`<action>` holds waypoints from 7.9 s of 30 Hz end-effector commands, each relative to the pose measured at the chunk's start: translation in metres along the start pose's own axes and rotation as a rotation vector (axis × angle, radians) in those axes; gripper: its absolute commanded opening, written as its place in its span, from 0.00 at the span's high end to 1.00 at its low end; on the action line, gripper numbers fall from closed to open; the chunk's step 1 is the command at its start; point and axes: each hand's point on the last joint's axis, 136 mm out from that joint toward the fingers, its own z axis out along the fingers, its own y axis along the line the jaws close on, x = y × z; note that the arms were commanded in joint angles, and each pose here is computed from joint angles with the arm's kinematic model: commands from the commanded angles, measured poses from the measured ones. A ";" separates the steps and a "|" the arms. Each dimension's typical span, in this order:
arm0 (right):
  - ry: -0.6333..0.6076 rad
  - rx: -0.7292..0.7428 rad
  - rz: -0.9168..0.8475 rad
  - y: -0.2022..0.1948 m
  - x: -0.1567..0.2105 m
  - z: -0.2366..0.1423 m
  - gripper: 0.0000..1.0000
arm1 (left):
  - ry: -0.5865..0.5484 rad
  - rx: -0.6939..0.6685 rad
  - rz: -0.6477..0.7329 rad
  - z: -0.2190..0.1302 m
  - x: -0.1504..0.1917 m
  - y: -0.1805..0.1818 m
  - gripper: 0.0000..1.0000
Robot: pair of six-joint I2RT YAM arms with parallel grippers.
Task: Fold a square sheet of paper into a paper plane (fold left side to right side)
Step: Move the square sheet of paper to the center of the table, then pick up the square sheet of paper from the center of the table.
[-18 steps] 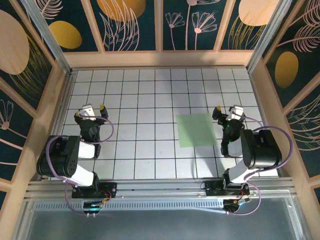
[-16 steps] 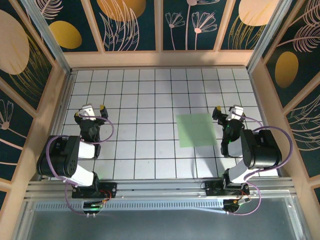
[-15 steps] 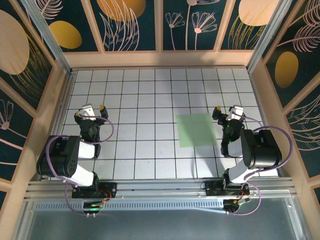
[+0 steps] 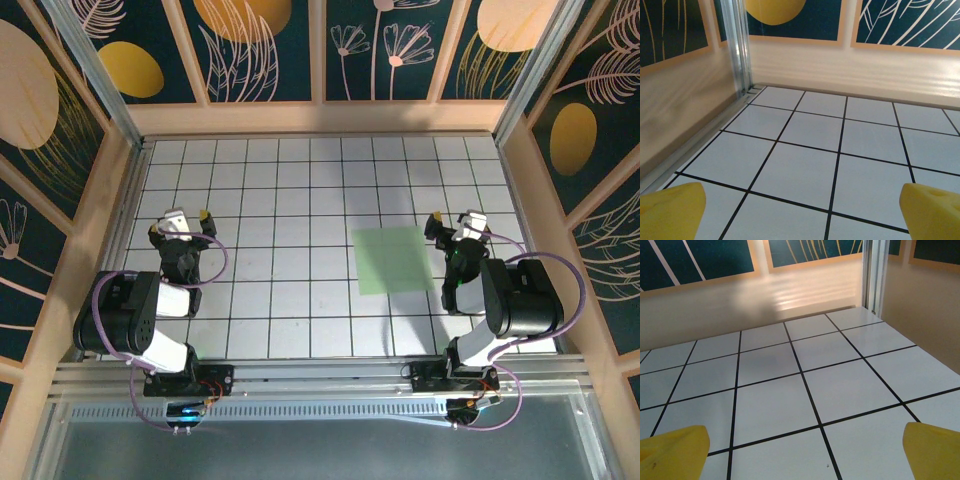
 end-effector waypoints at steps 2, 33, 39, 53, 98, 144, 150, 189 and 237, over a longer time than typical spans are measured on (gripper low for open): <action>-0.044 0.005 0.011 0.000 -0.010 0.000 0.01 | -0.018 0.015 -0.021 0.001 -0.005 -0.002 0.01; 0.066 0.005 0.003 0.016 -0.064 0.002 0.01 | 0.080 0.009 -0.303 0.017 -0.080 -0.015 0.01; 0.289 -0.090 0.155 0.039 -0.070 -0.010 0.01 | 0.234 0.137 -0.409 0.016 -0.098 -0.047 0.01; 0.714 -0.268 0.495 0.090 -0.025 -0.073 0.05 | 0.631 0.527 -0.408 -0.055 -0.037 -0.182 0.01; 1.206 -0.326 0.400 0.144 0.132 -0.095 0.31 | 0.850 0.625 -0.370 -0.088 0.028 -0.277 0.01; 0.955 -0.325 0.270 0.251 0.066 -0.048 0.16 | 0.811 0.526 -0.381 -0.081 0.009 -0.262 0.03; 0.900 -0.229 0.124 0.213 0.055 -0.026 0.01 | 0.916 0.654 -0.379 -0.091 0.022 -0.290 0.21; 1.086 -0.218 -0.231 0.240 0.140 0.007 0.04 | 1.321 0.597 -0.245 -0.119 0.159 -0.292 0.87; 0.974 -0.733 0.047 0.263 0.027 -0.055 0.72 | 0.803 0.860 -0.686 -0.052 -0.014 -0.243 0.42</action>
